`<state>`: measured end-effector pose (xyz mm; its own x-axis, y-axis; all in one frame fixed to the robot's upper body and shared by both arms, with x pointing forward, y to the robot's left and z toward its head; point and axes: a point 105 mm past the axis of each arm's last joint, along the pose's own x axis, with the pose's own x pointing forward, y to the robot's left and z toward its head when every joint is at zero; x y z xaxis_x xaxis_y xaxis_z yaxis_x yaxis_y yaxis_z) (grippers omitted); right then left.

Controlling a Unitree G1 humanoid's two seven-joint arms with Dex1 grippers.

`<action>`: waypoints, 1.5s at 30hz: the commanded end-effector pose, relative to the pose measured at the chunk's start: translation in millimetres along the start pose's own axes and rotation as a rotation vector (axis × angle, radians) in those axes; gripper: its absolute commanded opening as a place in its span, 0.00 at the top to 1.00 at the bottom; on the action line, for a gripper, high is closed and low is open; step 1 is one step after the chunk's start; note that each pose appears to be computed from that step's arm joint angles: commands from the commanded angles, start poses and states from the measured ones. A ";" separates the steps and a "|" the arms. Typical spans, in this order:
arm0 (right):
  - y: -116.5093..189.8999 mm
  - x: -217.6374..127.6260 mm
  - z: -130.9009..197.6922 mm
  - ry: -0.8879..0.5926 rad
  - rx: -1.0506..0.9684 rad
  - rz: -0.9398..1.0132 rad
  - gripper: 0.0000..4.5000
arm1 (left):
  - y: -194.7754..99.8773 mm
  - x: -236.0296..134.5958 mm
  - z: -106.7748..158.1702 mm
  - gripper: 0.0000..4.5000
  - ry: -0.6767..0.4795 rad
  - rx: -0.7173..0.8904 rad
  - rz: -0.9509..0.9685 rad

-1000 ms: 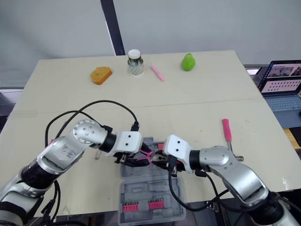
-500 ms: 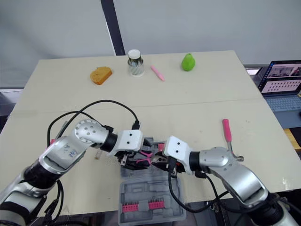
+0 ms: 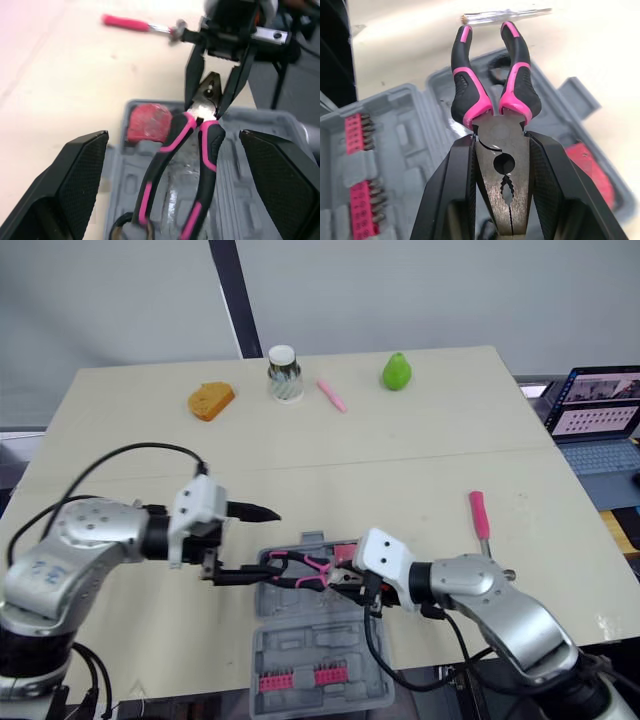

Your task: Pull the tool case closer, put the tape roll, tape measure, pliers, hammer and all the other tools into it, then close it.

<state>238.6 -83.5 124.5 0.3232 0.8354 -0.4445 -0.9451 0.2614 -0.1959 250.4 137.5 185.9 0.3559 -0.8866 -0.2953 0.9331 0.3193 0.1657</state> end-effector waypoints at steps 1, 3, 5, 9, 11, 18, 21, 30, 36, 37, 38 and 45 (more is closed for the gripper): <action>4.3 -7.2 18.6 -0.045 -0.066 0.045 0.78 | 0.8 -23.5 4.1 0.00 -0.066 -0.007 0.111; 3.4 -8.3 21.6 -0.039 -0.078 0.067 0.78 | -0.6 -37.5 -0.6 0.00 -0.104 -0.003 0.179; 2.9 -8.4 22.9 -0.025 -0.087 0.088 0.78 | -2.1 -48.0 -3.3 0.00 -0.149 -0.005 0.237; 4.2 -6.9 23.4 0.014 -0.104 0.132 0.78 | -11.3 -64.5 -28.4 0.00 -0.131 -0.064 0.300; 5.2 -6.1 22.9 0.035 -0.115 0.151 0.78 | -17.9 -71.1 -39.4 0.00 -0.123 -0.079 0.315; 10.0 0.9 17.9 0.100 -0.160 0.219 0.78 | -51.9 -92.6 -77.0 0.00 -0.047 -0.105 0.275; 9.7 7.5 12.1 0.115 -0.167 0.228 0.78 | -68.1 -100.3 -91.3 0.00 0.014 -0.113 0.220; 8.6 16.7 -1.2 0.133 -0.160 0.239 0.78 | -100.1 -114.3 -109.4 0.00 0.086 -0.099 0.098; 8.8 21.9 -3.8 0.130 -0.153 0.243 0.78 | -109.8 -115.7 -114.2 0.00 0.080 -0.091 0.072; 8.9 23.4 -4.0 0.129 -0.152 0.244 0.78 | -110.1 -115.4 -114.4 0.00 0.078 -0.091 0.073; 8.2 26.7 -4.2 0.125 -0.150 0.243 0.78 | -110.1 -114.4 -114.2 0.00 0.074 -0.088 0.074; 1.5 43.8 -4.4 0.109 -0.150 0.241 0.78 | -110.3 -109.2 -110.8 0.00 0.045 -0.090 0.078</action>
<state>252.9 -54.4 95.5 0.1149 0.7910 -0.6009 -0.9853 0.0140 -0.1700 116.4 238.7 93.0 0.4237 -0.8378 -0.3444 0.9043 0.4135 0.1064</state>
